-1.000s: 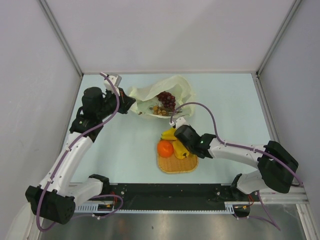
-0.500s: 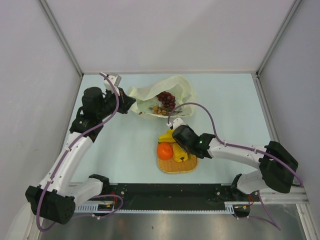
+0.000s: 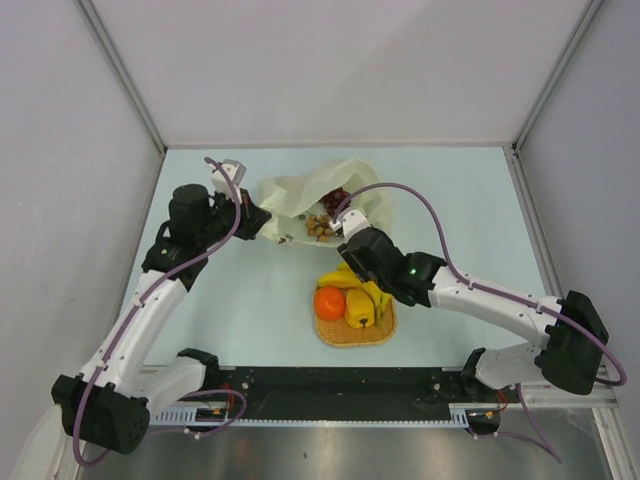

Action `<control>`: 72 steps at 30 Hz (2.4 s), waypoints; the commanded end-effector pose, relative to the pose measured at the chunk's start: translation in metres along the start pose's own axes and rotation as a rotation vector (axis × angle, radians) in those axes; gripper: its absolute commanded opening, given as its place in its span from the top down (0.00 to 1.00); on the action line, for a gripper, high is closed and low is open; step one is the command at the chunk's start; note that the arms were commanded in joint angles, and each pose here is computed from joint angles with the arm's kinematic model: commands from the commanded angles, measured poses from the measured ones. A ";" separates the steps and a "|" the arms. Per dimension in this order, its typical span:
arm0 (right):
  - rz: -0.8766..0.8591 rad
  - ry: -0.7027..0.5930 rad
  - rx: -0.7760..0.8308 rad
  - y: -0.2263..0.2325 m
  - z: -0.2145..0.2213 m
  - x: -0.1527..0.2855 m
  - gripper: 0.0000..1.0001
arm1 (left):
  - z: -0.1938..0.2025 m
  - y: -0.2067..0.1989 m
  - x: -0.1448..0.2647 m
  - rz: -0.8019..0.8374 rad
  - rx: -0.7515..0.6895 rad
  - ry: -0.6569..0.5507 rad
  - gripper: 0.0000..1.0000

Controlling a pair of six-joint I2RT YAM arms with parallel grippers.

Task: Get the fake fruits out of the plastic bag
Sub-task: Place the fake fruit on the plate, then adjust the plastic bag at the center of the board, then take out the fake fruit from the plastic bag.

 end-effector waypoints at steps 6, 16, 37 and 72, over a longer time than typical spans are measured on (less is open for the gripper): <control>0.006 -0.291 0.043 -0.010 -0.089 -0.004 0.65 | -0.007 -0.006 0.017 -0.003 -0.026 -0.065 1.00; -0.073 -0.240 -0.107 -0.026 -0.089 -0.108 0.87 | 0.014 0.007 0.026 -0.064 -0.154 0.054 1.00; 0.534 -0.024 -0.498 -0.247 0.021 -0.125 0.93 | -0.029 -0.045 -0.049 0.212 -0.395 0.058 1.00; -0.072 -0.127 -0.296 -0.119 -0.072 -0.292 0.07 | -0.031 -0.001 -0.077 -0.093 -0.136 0.125 1.00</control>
Point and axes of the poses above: each gripper's point midway between its finger pads, its own x axis back along the fingers, its own y axis along the line the jaws close on, z = x × y, the point moved 8 cm from there along x, back along the fingers, and after that the axes turned 2 degrees about x, right-handed, at the moved point
